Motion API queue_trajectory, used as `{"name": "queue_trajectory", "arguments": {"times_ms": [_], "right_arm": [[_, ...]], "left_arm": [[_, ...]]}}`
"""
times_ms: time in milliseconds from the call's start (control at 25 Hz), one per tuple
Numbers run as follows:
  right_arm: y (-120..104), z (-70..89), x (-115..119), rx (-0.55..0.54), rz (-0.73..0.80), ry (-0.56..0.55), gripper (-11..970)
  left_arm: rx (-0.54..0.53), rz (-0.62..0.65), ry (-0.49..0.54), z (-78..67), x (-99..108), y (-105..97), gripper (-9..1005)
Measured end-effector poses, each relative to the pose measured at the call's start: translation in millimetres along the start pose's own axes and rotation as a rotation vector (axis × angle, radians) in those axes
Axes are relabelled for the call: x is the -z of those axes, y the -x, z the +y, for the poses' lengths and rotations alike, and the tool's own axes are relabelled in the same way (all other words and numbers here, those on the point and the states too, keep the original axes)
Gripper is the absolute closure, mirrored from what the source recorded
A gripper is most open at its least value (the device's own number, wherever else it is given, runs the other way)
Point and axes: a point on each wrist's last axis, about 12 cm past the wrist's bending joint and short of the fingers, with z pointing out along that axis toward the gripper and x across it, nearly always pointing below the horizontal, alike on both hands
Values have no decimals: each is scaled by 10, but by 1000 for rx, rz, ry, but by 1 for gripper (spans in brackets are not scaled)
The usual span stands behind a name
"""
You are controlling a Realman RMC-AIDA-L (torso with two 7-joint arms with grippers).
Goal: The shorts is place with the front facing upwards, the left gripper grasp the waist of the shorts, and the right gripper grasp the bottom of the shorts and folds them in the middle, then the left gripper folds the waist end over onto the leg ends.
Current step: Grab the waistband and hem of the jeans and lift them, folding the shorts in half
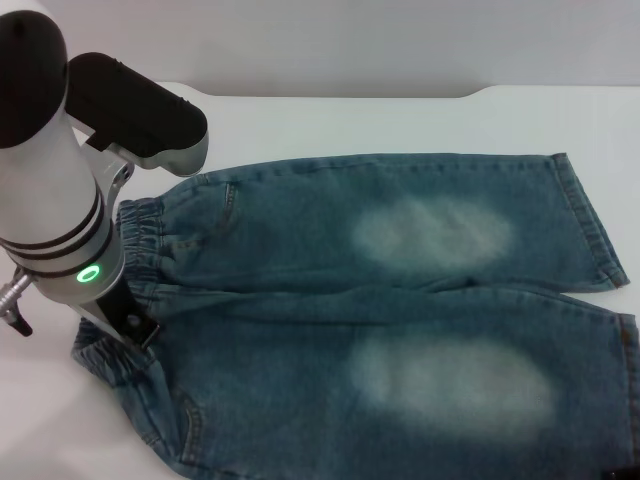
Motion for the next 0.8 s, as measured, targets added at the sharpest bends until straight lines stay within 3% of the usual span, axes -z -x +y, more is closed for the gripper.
{"name": "queue_trajectory", "arguments": {"times_ms": [800], "right_arm": [[-4, 54, -34, 23, 18, 10, 323]], "left_arm": [[-15, -2, 2, -26, -2, 6, 960]]}}
